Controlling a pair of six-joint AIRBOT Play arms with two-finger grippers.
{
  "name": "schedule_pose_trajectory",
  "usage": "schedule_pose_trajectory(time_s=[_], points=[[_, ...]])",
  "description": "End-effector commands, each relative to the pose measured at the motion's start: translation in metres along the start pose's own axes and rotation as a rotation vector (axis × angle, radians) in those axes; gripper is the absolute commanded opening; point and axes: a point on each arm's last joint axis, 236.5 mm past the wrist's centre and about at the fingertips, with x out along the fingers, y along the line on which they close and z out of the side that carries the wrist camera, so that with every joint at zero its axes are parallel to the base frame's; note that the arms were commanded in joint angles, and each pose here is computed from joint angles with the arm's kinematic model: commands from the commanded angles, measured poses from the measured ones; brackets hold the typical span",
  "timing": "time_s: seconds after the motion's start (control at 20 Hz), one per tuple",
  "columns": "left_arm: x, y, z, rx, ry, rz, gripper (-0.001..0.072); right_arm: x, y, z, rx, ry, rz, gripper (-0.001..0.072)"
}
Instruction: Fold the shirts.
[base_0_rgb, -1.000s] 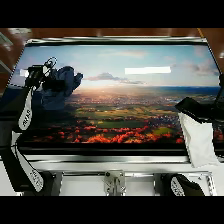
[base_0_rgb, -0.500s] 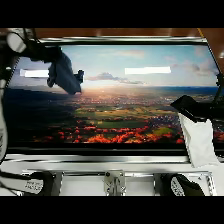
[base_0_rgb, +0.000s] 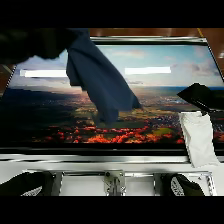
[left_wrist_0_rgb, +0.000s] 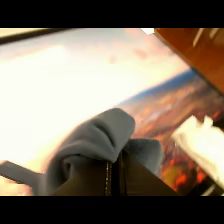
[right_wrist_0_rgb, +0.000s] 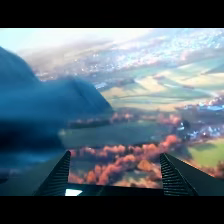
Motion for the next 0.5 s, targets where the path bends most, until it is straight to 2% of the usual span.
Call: schedule_pose_trajectory(time_s=[0.0,0.1,0.45], points=[[0.0,0.04,-0.081,0.067,0.313,0.194,0.0044,-0.003,-0.007,-0.021,-0.038,0.096,-0.043,0.0683],[0.016,0.068,-0.129,0.052,0.458,0.271,0.0044,0.017,-0.025,-0.045,-0.031,0.191,-0.087,0.0683],[0.072,0.111,-0.334,-0.026,0.907,0.338,0.0045,0.131,-0.045,-0.151,-0.021,0.46,-0.091,0.0683]])
